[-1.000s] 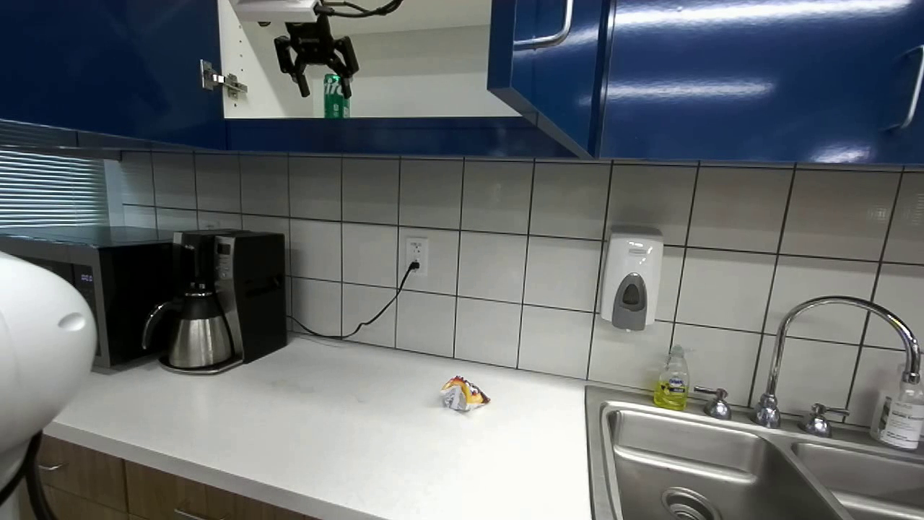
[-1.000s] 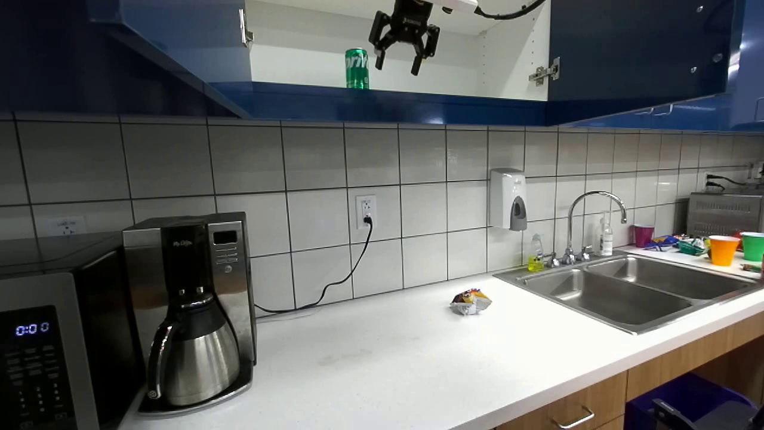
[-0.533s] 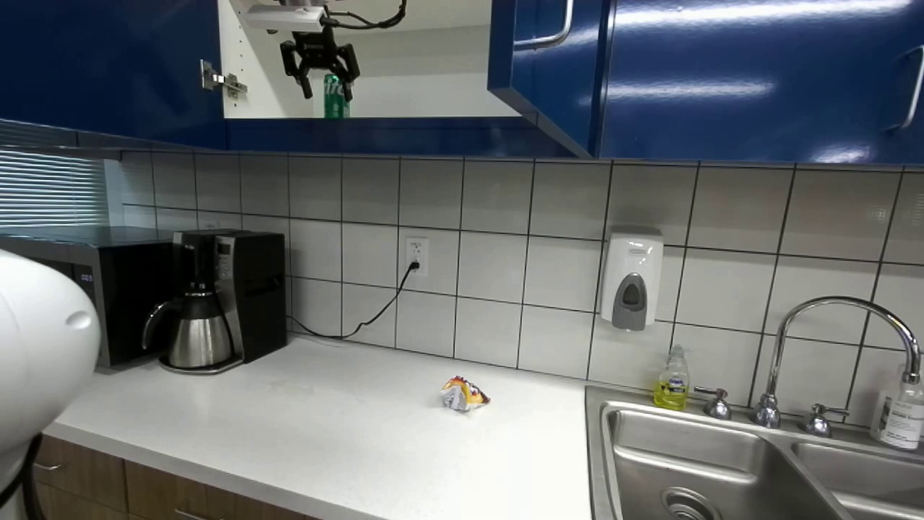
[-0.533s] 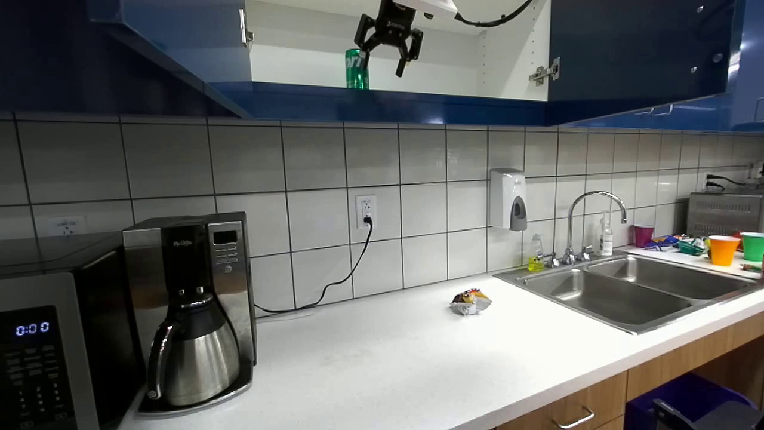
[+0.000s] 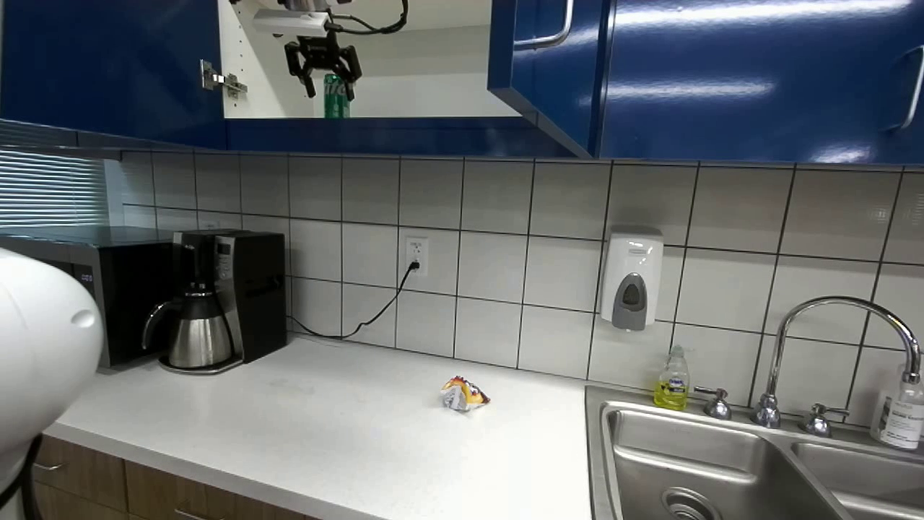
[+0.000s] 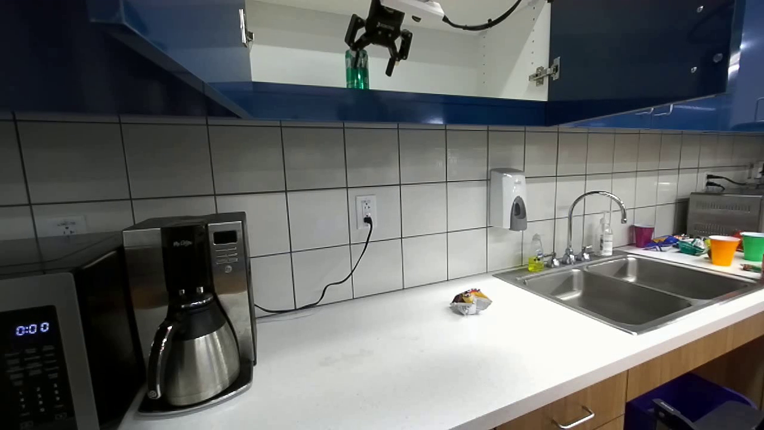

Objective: Move the soda can from the cabinet to the left counter

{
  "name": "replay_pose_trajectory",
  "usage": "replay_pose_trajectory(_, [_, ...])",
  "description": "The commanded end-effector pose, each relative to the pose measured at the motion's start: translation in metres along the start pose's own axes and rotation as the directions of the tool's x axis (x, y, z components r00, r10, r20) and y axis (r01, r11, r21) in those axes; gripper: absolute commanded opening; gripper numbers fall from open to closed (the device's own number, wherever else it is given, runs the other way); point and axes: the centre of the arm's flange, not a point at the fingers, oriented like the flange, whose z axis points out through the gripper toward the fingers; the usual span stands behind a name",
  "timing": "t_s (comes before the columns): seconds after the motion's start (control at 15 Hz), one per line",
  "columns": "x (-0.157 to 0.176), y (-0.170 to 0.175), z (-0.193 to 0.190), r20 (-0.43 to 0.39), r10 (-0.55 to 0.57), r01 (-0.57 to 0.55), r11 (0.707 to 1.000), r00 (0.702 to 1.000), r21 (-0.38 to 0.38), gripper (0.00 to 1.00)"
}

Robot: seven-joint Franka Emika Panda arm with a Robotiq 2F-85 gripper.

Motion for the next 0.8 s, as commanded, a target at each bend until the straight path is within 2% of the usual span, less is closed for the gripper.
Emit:
replay_pose_trajectory(0.0, [0.026, -0.011, 0.001, -0.003, 0.014, -0.014, 1.0, 1.0, -0.019, 1.0])
replay_pose_trajectory(0.73, [0.044, -0.025, 0.021, -0.033, 0.026, -0.027, 1.0, 0.999, -0.01, 1.0])
